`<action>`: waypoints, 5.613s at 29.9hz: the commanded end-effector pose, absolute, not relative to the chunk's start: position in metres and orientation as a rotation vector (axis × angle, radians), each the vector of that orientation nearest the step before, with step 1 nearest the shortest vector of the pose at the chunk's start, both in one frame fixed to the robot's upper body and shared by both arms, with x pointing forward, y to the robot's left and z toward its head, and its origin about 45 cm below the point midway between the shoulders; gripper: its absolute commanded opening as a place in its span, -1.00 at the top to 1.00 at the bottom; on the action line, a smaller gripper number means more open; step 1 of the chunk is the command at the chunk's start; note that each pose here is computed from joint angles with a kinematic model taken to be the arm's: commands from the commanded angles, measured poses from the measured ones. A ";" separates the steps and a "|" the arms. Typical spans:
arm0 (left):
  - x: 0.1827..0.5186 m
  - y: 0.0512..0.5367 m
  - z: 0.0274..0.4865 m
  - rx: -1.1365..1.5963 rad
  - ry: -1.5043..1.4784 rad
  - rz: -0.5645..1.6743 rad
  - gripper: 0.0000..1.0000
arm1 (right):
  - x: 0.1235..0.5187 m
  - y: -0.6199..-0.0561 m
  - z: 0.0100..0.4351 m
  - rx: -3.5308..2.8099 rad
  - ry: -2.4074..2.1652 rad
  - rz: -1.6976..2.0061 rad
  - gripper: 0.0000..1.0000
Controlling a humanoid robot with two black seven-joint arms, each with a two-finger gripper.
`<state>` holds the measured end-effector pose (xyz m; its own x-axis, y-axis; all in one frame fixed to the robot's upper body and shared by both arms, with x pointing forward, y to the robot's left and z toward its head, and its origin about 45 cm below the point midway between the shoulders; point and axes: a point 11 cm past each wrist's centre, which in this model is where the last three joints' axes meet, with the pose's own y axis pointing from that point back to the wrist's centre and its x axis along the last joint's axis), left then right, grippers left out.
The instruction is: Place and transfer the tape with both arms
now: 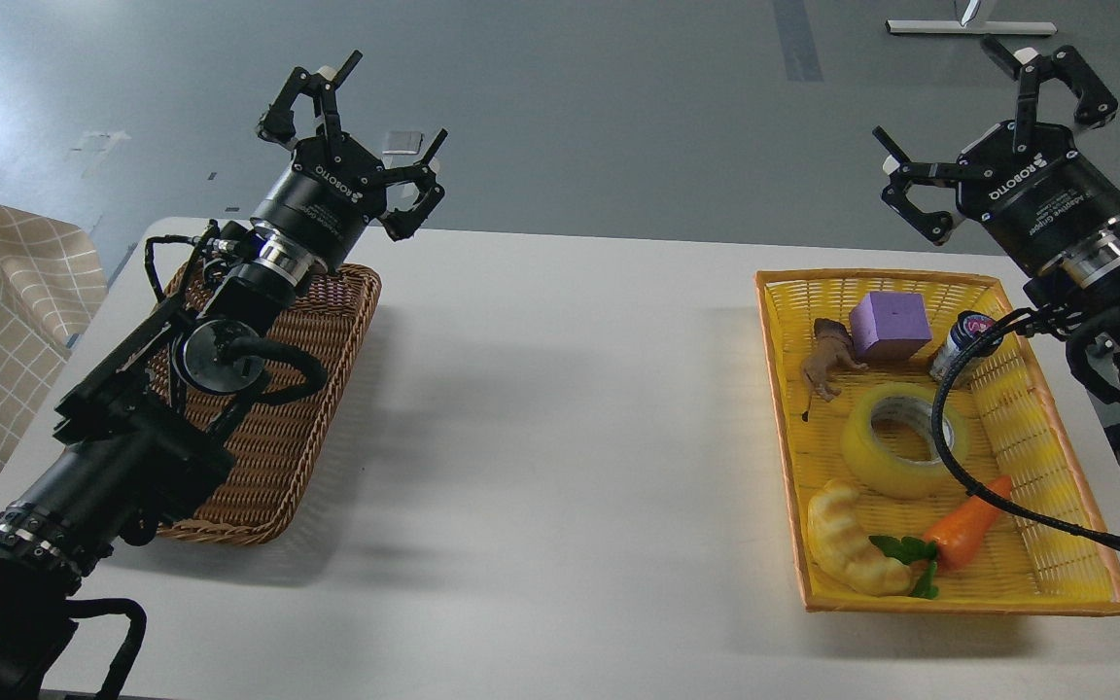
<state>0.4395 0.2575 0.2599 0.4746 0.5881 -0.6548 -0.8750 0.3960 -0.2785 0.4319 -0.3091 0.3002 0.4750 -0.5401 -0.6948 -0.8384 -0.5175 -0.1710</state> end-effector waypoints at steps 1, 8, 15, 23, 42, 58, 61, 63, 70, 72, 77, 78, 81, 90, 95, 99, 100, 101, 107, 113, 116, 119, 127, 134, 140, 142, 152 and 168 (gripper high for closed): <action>0.439 0.257 0.260 -0.656 0.500 0.977 -0.95 | 0.432 -0.309 0.300 -2.228 1.141 0.796 -1.00; 0.439 0.257 0.260 -0.656 0.501 0.976 -0.95 | 0.432 -0.309 0.300 -2.227 1.143 0.798 -1.00; 0.439 0.257 0.260 -0.656 0.501 0.976 -0.95 | 0.432 -0.310 0.299 -2.226 1.144 0.799 -1.00; 0.439 0.257 0.260 -0.656 0.501 0.976 -0.95 | 0.432 -0.309 0.300 -2.227 1.143 0.798 -1.00; 0.440 0.256 0.260 -0.660 0.503 0.976 -0.95 | 0.431 -0.309 0.299 -2.227 1.143 0.800 -1.00; 0.439 0.257 0.259 -0.659 0.504 0.977 -0.95 | 0.429 -0.309 0.297 -2.229 1.142 0.802 -1.00; 0.439 0.256 0.259 -0.660 0.505 0.976 -0.95 | 0.429 -0.309 0.298 -2.230 1.141 0.800 -1.00; 0.439 0.253 0.258 -0.663 0.509 0.972 -0.95 | 0.429 -0.309 0.297 -2.229 1.142 0.802 -1.00; 0.439 0.250 0.257 -0.666 0.516 0.968 -0.95 | 0.429 -0.308 0.297 -2.229 1.140 0.803 -1.00; 0.439 0.250 0.257 -0.667 0.516 0.968 -0.95 | 0.429 -0.309 0.297 -2.229 1.142 0.802 -1.00; 0.439 0.250 0.257 -0.667 0.516 0.968 -0.95 | 0.429 -0.309 0.297 -2.229 1.142 0.802 -1.00; 0.439 0.250 0.257 -0.667 0.516 0.968 -0.95 | 0.429 -0.309 0.297 -2.229 1.142 0.802 -1.00; 0.439 0.250 0.257 -0.667 0.516 0.968 -0.95 | 0.429 -0.309 0.297 -2.229 1.142 0.802 -1.00; 0.439 0.250 0.257 -0.665 0.517 0.968 -0.95 | 0.429 -0.309 0.297 -2.229 1.142 0.802 -1.00; 0.439 0.250 0.257 -0.665 0.517 0.968 -0.95 | 0.429 -0.309 0.297 -2.229 1.142 0.802 -1.00; 0.439 0.250 0.257 -0.665 0.517 0.968 -0.95 | 0.429 -0.309 0.297 -2.231 1.141 0.803 -1.00; 0.439 0.250 0.257 -0.665 0.517 0.968 -0.95 | 0.429 -0.308 0.297 -2.232 1.141 0.804 -1.00; 0.439 0.250 0.257 -0.666 0.518 0.967 -0.95 | 0.429 -0.308 0.297 -2.233 1.140 0.803 -1.00; 0.439 0.250 0.257 -0.667 0.517 0.967 -0.95 | 0.426 -0.296 0.293 -2.324 1.144 0.800 -1.00; 0.438 0.250 0.255 -0.666 0.521 0.970 -0.95 | 0.424 -0.300 0.292 -2.434 1.226 0.728 -1.00; 0.438 0.251 0.255 -0.662 0.519 0.971 -0.95 | 0.424 -0.297 0.292 -2.488 1.253 0.685 -1.00; 0.438 0.251 0.255 -0.662 0.519 0.971 -0.95 | 0.423 -0.294 0.293 -2.532 1.273 0.647 -1.00; 0.437 0.251 0.254 -0.662 0.520 0.971 -0.95 | 0.422 -0.291 0.291 -2.678 1.371 0.510 -1.00; 0.437 0.252 0.254 -0.660 0.518 0.973 -0.95 | 0.416 -0.294 0.290 -2.963 1.537 0.208 -1.00; 0.437 0.252 0.254 -0.660 0.518 0.972 -0.95 | 0.402 -0.296 0.295 -3.176 1.589 -0.078 -1.00; 0.437 0.252 0.254 -0.659 0.517 0.973 -0.95 | 0.399 -0.297 0.299 -3.225 1.604 -0.189 -0.99; 0.438 0.253 0.255 -0.661 0.516 0.974 -0.95 | 0.370 -0.341 0.298 -3.461 1.825 -0.760 -0.99; 0.438 0.258 0.256 -0.659 0.508 0.983 -0.95 | 0.350 -0.383 0.253 -3.714 1.926 -1.520 -0.93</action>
<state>0.4379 0.2575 0.2569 0.4697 0.5856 -0.6606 -0.8775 0.3919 -0.2765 0.3501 -0.3876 0.2586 0.6128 -0.1644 0.7729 -0.7861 -0.0270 0.6175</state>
